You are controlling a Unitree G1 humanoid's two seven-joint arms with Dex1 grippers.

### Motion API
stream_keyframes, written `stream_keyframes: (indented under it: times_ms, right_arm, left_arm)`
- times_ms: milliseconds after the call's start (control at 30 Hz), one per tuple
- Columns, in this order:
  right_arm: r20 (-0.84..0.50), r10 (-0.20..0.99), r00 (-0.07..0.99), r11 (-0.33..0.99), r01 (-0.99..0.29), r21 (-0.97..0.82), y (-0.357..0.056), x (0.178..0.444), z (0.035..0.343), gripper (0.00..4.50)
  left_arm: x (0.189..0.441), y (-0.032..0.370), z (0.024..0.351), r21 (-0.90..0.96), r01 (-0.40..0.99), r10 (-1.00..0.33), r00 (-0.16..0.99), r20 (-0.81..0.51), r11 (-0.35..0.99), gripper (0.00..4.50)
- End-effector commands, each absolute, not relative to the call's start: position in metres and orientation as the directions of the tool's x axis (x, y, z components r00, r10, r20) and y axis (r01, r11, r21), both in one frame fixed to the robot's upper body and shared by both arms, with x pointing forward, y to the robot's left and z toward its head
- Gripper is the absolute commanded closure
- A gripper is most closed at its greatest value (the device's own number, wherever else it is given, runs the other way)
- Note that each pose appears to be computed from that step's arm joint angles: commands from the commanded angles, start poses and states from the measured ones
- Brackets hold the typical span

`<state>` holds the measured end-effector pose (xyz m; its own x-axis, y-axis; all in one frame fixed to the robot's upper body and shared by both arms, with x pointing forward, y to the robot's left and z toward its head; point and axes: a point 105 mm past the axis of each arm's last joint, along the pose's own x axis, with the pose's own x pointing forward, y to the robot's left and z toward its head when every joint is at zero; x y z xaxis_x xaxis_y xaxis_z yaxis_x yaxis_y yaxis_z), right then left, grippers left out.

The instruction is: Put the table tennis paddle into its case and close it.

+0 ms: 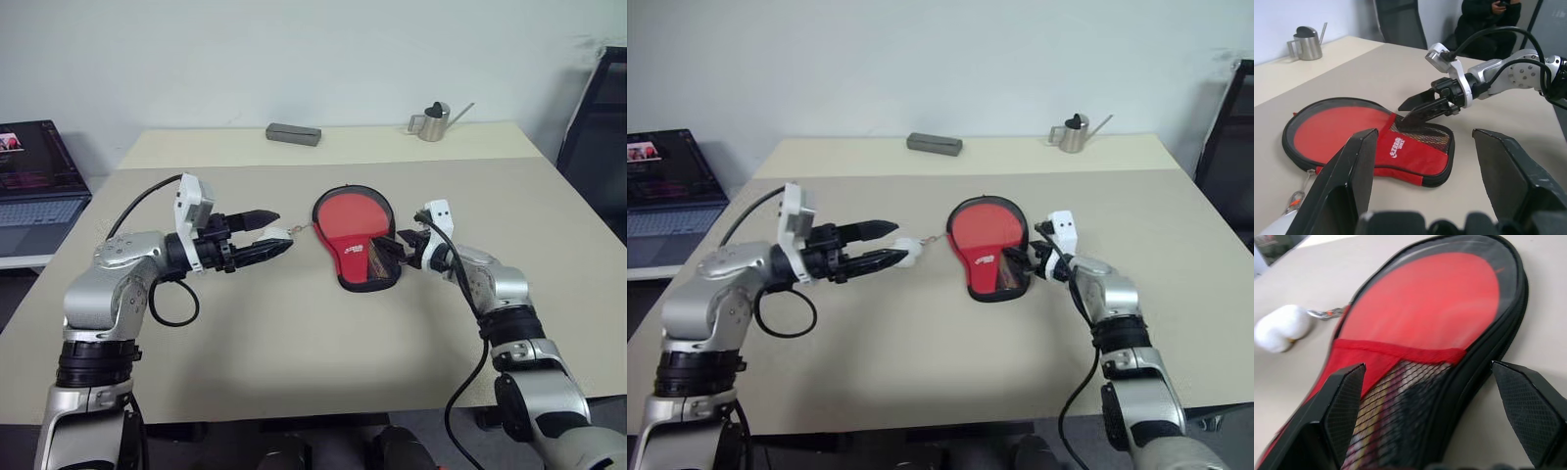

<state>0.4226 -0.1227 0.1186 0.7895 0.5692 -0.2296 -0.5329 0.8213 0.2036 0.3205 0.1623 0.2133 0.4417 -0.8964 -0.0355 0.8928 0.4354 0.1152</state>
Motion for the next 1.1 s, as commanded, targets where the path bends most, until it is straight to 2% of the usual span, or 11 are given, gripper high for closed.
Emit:
stream_keyframes:
  times_ms: [33,267,733,833,1100]
  right_arm:
    - [-0.2,0.54,0.818,0.841,-0.515,0.163,-0.125,0.434,0.129,0.01]
    - [-0.263,0.534,0.804,0.845,-0.517,0.134,-0.123,0.436,0.115,0.01]
    - [-0.352,0.594,0.723,0.795,-0.594,0.122,-0.109,0.424,0.112,0.01]
    - [-0.368,0.602,0.708,0.784,-0.61,0.109,-0.1,0.423,0.11,0.59]
    - [-0.388,0.577,0.718,0.799,-0.596,0.086,-0.098,0.428,0.106,3.3]
  left_arm:
    - [0.317,0.164,0.228,0.163,0.881,-0.893,0.45,-0.004,0.444,1.13]
    - [0.319,0.164,0.229,0.165,0.875,-0.887,0.461,-0.004,0.454,1.13]
    - [0.321,0.164,0.227,0.174,0.871,-0.884,0.468,-0.006,0.46,1.13]
    - [0.322,0.164,0.226,0.174,0.87,-0.883,0.47,-0.006,0.461,1.13]
    - [0.322,0.165,0.222,0.176,0.868,-0.881,0.473,-0.017,0.464,1.13]
